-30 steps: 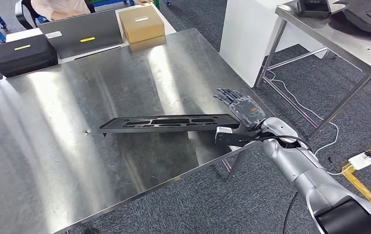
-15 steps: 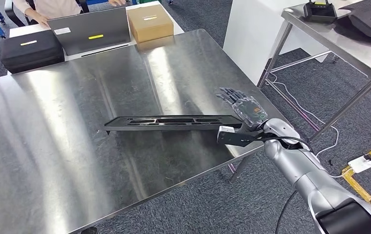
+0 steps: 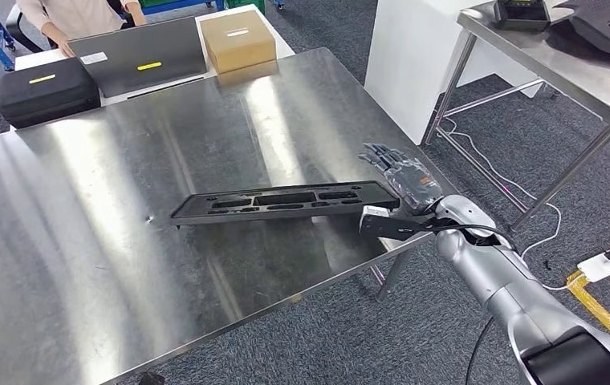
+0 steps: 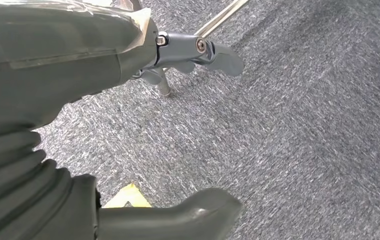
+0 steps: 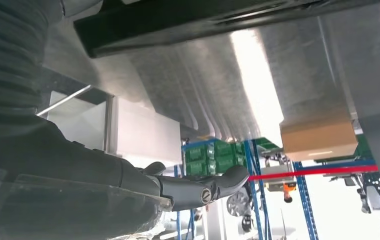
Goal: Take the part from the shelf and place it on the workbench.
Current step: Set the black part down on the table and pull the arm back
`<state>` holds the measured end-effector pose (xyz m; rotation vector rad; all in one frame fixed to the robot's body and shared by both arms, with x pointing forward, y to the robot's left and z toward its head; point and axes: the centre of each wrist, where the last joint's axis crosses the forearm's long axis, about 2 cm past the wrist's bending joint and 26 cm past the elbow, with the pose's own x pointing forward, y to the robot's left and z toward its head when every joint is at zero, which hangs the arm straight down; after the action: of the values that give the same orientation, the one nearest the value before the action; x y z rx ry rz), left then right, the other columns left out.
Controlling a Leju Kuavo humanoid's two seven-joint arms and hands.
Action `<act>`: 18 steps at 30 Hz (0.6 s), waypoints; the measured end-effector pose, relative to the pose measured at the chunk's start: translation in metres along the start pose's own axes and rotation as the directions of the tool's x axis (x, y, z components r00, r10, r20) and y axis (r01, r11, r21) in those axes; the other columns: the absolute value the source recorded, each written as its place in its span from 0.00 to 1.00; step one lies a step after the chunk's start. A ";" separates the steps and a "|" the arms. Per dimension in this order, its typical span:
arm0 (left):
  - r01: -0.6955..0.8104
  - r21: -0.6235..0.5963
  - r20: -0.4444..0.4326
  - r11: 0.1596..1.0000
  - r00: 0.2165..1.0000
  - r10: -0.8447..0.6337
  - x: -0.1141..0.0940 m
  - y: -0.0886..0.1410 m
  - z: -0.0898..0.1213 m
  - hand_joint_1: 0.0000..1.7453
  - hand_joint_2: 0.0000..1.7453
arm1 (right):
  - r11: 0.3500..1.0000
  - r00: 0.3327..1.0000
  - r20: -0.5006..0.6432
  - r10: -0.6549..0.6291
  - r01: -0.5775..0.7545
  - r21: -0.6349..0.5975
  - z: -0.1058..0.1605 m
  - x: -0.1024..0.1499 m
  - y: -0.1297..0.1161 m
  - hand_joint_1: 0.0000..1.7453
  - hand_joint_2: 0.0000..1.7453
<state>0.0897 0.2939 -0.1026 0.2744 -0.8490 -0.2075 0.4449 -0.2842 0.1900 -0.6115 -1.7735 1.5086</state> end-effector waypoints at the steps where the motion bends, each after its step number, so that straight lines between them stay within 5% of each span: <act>1: 0.000 0.000 -0.001 1.000 1.000 0.000 0.000 0.000 0.000 0.00 1.00 | 1.000 1.000 -0.001 -0.010 0.010 0.002 0.000 0.000 0.000 0.00 0.75; 4: -0.003 -0.003 -0.001 1.000 1.000 0.003 0.001 -0.001 0.000 0.00 1.00 | 1.000 1.000 -0.006 -0.026 0.026 -0.008 -0.001 0.000 -0.002 0.00 0.00; 18: -0.007 -0.007 -0.012 1.000 1.000 0.007 0.001 -0.001 -0.001 0.00 1.00 | 0.987 0.989 -0.081 -0.125 0.132 0.092 -0.005 0.003 -0.002 0.00 0.00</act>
<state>0.0908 0.2925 -0.1025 0.2655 -0.8375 -0.2021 0.4469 -0.2793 0.1928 -0.4887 -1.6404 1.4559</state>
